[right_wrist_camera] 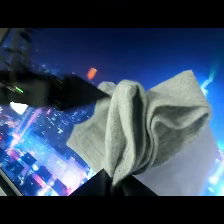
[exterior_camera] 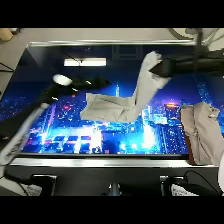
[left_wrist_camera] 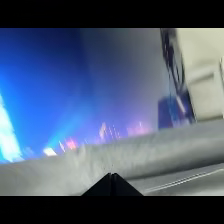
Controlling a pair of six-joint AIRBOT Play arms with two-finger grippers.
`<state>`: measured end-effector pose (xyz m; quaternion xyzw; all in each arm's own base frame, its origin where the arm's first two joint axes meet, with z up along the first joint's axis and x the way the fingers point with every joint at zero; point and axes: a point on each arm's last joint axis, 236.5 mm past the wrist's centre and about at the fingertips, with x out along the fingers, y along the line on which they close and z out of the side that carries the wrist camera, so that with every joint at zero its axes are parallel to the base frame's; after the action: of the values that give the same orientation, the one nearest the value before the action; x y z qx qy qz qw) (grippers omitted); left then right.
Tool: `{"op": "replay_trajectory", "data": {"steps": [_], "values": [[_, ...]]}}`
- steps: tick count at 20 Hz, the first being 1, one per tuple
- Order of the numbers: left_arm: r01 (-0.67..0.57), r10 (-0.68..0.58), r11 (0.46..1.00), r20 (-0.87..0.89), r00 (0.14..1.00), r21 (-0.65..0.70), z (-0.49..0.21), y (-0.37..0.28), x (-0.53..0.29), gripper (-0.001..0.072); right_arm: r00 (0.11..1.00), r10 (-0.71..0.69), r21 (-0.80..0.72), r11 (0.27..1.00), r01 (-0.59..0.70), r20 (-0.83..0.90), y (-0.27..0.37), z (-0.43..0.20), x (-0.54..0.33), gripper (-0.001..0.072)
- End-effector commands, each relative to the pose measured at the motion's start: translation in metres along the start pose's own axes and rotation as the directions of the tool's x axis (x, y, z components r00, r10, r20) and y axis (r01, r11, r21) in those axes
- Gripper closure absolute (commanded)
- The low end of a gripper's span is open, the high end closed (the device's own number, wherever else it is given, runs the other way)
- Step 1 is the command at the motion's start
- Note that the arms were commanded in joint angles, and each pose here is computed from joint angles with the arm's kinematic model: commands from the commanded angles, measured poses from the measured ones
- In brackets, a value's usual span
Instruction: Fold the shirts.
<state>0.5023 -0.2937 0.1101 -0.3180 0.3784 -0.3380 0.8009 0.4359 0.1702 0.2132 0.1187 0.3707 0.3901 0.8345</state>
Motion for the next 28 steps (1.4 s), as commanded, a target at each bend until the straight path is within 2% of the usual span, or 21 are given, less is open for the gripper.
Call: {"op": "replay_trajectory", "data": {"steps": [1, 4, 6, 7, 8, 9, 10, 13, 15, 17, 19, 21, 25, 28], "values": [[-0.105, 0.075, 0.988, 0.237, 0.969, 0.115, 0.090, -0.005, -0.138, 0.0680, 0.995, 0.097, -0.007, 0.995, -0.098, -0.023, 0.024, -0.007, 0.092, 0.0688], [-0.156, 0.084, 0.973, 0.373, 0.924, 0.168, 0.117, -0.032, -0.233, 0.0680, 0.974, 0.198, 0.028, 0.980, -0.196, -0.107, 0.056, -0.052, 0.197, 0.0687], [-0.179, 0.084, 0.964, 0.413, 0.907, 0.197, 0.117, -0.049, -0.268, 0.0680, 0.955, 0.260, 0.098, 0.964, -0.248, -0.145, 0.074, -0.085, 0.248, 0.0686], [-0.186, 0.083, 0.960, 0.422, 0.903, 0.209, 0.115, -0.056, -0.280, 0.0680, 0.945, 0.283, 0.139, 0.955, -0.262, -0.166, 0.079, -0.103, 0.268, 0.0651], [-0.189, 0.081, 0.957, 0.425, 0.902, 0.219, 0.112, -0.062, -0.287, 0.0680, 0.938, 0.292, 0.165, 0.951, -0.263, -0.188, 0.079, -0.118, 0.283, 0.0432], [-0.188, 0.078, 0.956, 0.421, 0.904, 0.227, 0.110, -0.065, -0.289, 0.0679, 0.937, 0.286, 0.172, 0.952, -0.254, -0.202, 0.073, -0.126, 0.289, 0.0118], [-0.186, 0.077, 0.955, 0.413, 0.908, 0.231, 0.107, -0.067, -0.289, 0.0680, 0.937, 0.277, 0.157, 0.956, -0.247, -0.213, 0.066, -0.129, 0.289, 0.0020], [-0.196, 0.093, 0.954, 0.397, 0.913, 0.226, 0.103, -0.060, -0.286, 0.0679, 0.944, 0.222, 0.106, 0.974, -0.202, -0.245, 0.027, -0.114, 0.249, 0.0021], [-0.219, 0.122, 0.951, 0.386, 0.915, 0.217, 0.099, -0.049, -0.284, 0.0679, 0.939, 0.120, 0.033, 0.993, -0.115, -0.322, -0.020, -0.112, 0.195, 0.0021], [-0.242, 0.151, 0.947, 0.373, 0.915, 0.211, 0.096, -0.038, -0.281, 0.0679, 0.890, -0.054, 0.010, 0.998, 0.065, -0.452, -0.085, -0.130, 0.129, 0.0027], [-0.243, 0.161, 0.950, 0.359, 0.919, 0.195, 0.091, -0.029, -0.277, 0.0679, 0.802, -0.178, 0.044, 0.968, 0.246, -0.570, -0.144, -0.161, 0.077, 0.0028], [-0.242, 0.171, 0.954, 0.344, 0.923, 0.175, 0.085, -0.020, -0.272, 0.0679, 0.813, -0.147, 0.148, 0.950, 0.274, -0.564, -0.158, -0.184, 0.084, 0.0028], [-0.238, 0.180, 0.959, 0.319, 0.931, 0.155, 0.077, -0.011, -0.267, 0.0679, 0.911, 0.037, 0.421, 0.894, 0.154, -0.411, -0.141, -0.201, 0.152, 0.0028], [-0.236, 0.178, 0.959, 0.313, 0.933, 0.156, 0.075, -0.012, -0.266, 0.0679, 0.899, 0.110, 0.454, 0.885, 0.106, -0.424, -0.127, -0.218, 0.178, 0.0030]]}}
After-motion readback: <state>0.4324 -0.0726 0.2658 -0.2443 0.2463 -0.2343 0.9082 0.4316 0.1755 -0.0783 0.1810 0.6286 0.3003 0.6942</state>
